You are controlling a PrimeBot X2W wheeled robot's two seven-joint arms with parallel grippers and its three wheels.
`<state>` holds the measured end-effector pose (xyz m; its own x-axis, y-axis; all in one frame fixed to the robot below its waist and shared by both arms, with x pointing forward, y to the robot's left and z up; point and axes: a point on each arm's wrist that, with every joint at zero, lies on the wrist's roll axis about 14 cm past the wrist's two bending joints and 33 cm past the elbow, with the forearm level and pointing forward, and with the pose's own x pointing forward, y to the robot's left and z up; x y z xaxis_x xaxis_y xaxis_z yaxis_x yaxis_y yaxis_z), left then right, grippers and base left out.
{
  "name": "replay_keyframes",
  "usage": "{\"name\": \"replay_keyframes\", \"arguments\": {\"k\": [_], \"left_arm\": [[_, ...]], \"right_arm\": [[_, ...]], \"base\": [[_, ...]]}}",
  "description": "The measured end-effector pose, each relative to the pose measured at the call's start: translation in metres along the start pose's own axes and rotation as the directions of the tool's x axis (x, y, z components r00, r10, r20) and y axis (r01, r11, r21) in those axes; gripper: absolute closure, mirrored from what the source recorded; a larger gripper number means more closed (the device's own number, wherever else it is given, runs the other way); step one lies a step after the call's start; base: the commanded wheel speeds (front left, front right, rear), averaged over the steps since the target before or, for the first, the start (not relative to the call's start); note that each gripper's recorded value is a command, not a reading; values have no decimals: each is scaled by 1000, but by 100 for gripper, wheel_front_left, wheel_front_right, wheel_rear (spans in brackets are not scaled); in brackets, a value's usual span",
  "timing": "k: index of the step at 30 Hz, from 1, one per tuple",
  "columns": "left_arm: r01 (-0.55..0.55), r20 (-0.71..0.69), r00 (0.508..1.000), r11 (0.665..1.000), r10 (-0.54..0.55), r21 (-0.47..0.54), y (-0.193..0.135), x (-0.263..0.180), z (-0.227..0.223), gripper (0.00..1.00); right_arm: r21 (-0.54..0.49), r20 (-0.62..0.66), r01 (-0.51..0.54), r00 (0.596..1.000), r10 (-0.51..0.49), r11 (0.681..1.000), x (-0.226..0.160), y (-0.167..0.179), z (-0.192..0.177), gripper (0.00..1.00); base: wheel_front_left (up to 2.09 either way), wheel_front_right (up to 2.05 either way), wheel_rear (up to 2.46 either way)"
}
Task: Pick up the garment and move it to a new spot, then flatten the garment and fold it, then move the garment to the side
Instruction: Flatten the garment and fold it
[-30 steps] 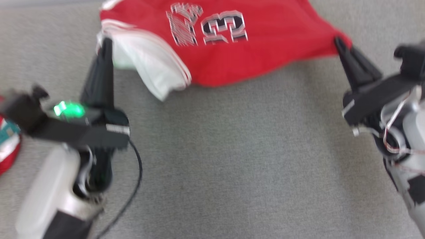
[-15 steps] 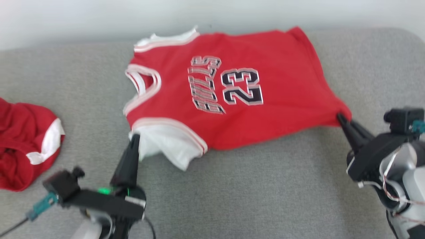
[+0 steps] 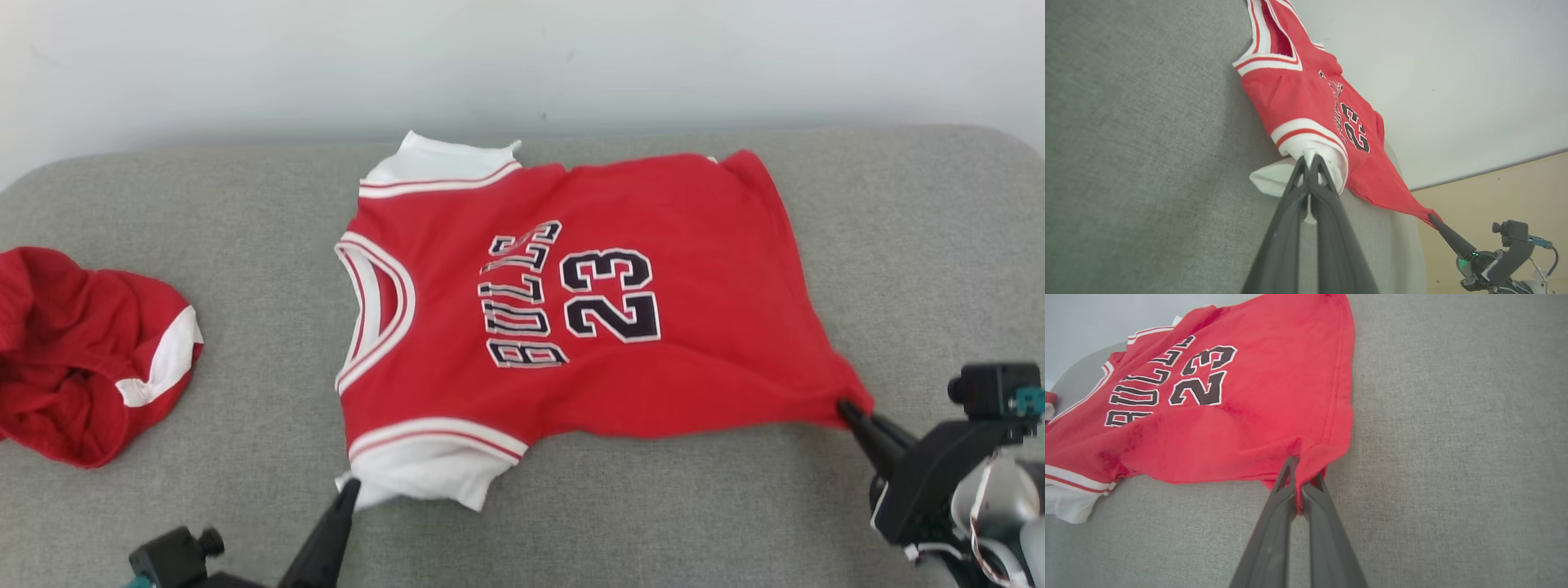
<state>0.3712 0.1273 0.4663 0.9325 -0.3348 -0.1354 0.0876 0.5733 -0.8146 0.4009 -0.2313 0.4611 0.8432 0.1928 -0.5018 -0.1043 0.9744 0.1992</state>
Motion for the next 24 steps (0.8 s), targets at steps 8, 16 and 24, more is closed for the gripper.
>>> {"name": "replay_keyframes", "arguments": {"k": [8, 16, 24], "left_arm": [[-45, -49, 998, 998, 42, -50, 10, -24, -3, 100], [-56, -127, 991, 995, 45, -79, 11, -41, -8, 100], [-53, -36, 998, 997, 51, -50, 6, -37, 17, 100]], "right_arm": [[45, -76, 29, 997, -25, 999, -19, -3, -25, 100], [49, -188, 71, 980, -60, 996, -34, -10, -52, 100], [111, -167, 48, 986, -29, 993, -34, 1, -48, 100]], "base": [[0, 0, 0], [0, 0, 0], [0, 0, 0]]}}
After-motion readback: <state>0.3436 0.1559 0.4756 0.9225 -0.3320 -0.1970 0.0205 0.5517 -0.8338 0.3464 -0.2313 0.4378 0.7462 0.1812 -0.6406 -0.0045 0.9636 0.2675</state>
